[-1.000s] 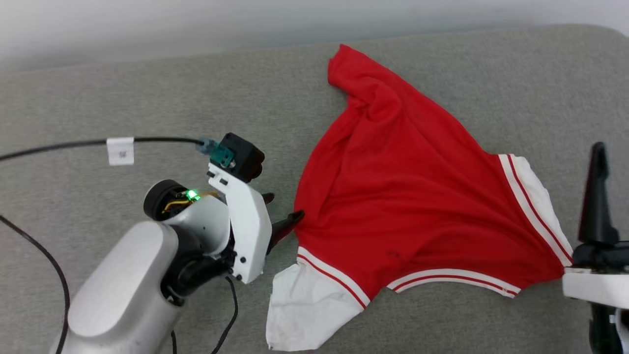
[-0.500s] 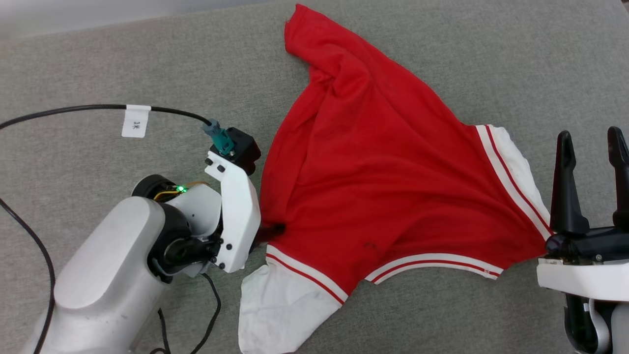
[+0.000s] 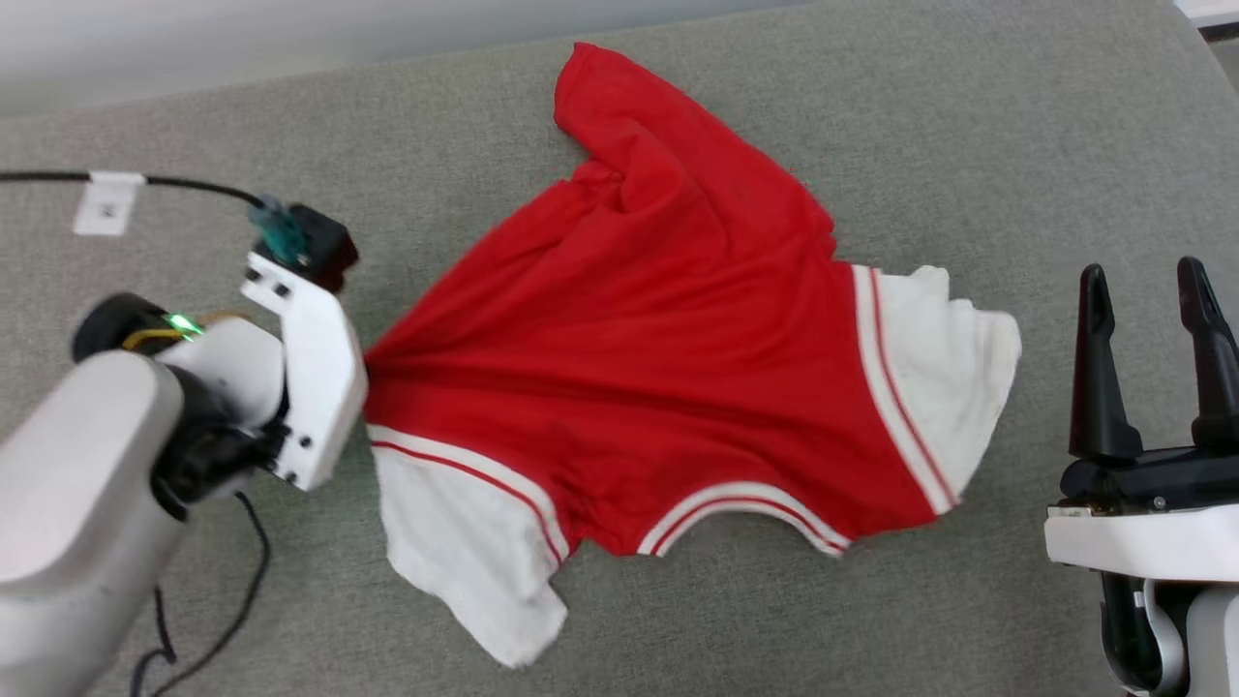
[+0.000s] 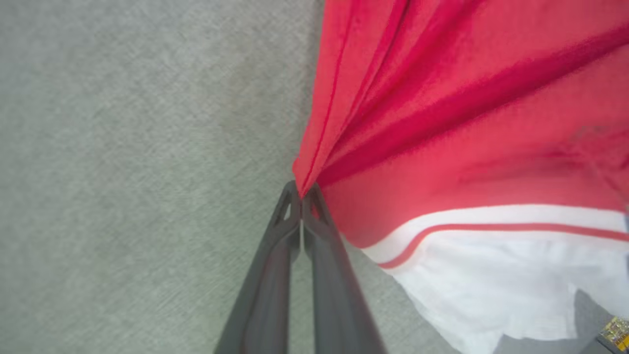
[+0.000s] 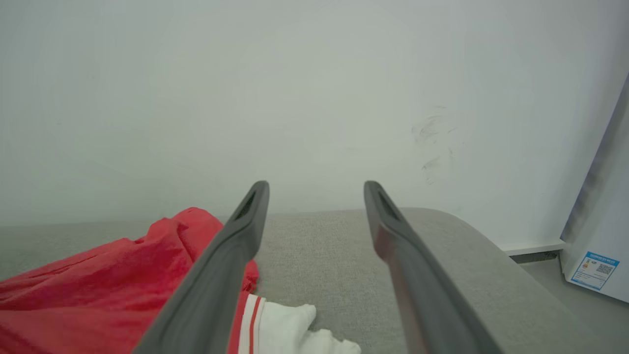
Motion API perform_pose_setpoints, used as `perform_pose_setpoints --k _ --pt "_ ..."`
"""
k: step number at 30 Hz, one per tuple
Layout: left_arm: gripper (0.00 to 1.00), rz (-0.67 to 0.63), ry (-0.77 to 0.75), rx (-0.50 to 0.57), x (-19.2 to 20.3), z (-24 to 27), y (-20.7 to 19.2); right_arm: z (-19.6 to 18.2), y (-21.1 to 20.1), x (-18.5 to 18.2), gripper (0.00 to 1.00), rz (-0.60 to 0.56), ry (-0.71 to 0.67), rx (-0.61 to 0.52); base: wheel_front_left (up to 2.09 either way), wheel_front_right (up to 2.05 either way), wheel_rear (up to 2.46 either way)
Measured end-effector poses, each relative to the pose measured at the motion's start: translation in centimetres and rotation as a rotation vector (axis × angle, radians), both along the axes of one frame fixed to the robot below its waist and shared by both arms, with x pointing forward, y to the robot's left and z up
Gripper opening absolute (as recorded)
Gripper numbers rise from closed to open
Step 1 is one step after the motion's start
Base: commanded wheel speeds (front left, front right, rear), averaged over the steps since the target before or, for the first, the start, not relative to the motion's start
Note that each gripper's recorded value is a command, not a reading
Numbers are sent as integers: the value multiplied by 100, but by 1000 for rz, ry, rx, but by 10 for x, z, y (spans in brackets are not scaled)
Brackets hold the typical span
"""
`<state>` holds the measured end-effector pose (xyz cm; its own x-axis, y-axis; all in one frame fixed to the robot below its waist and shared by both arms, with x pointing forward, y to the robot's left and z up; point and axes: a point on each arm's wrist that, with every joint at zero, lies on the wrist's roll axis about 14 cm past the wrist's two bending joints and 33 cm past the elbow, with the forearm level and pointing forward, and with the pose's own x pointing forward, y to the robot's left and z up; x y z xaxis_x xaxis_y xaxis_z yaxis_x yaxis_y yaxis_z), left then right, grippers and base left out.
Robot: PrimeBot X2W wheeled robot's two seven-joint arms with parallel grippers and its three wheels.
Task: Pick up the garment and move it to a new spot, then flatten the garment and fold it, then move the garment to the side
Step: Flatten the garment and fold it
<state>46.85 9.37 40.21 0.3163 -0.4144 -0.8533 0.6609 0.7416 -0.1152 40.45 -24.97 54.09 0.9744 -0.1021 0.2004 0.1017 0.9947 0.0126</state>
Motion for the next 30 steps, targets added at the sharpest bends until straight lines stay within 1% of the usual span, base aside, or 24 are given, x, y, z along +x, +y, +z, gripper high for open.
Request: perform_pose_setpoints --k 3,11,12,13,14,15,17,18,24,27,30 --pt "0 30 -68 35 19 14 18 1 4 1 100 10 -4 -2 0 0 0" --pt "0 84 -270 10 71 44 26 -13 10 7 100 26 35 -4 0 0 0" --pt "20 86 -286 16 74 43 27 -15 11 7 100 29 38 -3 0 0 0" --pt "100 85 -299 23 76 42 28 -15 12 8 100 32 40 -2 0 0 0" --pt "100 90 -305 22 76 40 29 -16 14 9 100 37 41 0 0 0 0" --pt "100 111 -301 -1 76 40 28 -16 16 10 100 42 39 1 0 0 0" --pt "100 163 -304 -74 78 44 22 -13 19 12 100 50 31 0 0 0 0" --pt "100 179 -324 -94 79 47 22 -12 20 12 100 55 28 2 0 0 0" --pt "100 245 -520 -195 84 85 31 -1 28 11 100 88 0 -11 0 0 0" --pt "100 273 -663 -272 80 116 33 9 28 10 100 100 -19 -24 0 0 0" --pt "100 313 -800 -348 68 143 37 18 31 10 100 115 -36 -30 0 0 0"
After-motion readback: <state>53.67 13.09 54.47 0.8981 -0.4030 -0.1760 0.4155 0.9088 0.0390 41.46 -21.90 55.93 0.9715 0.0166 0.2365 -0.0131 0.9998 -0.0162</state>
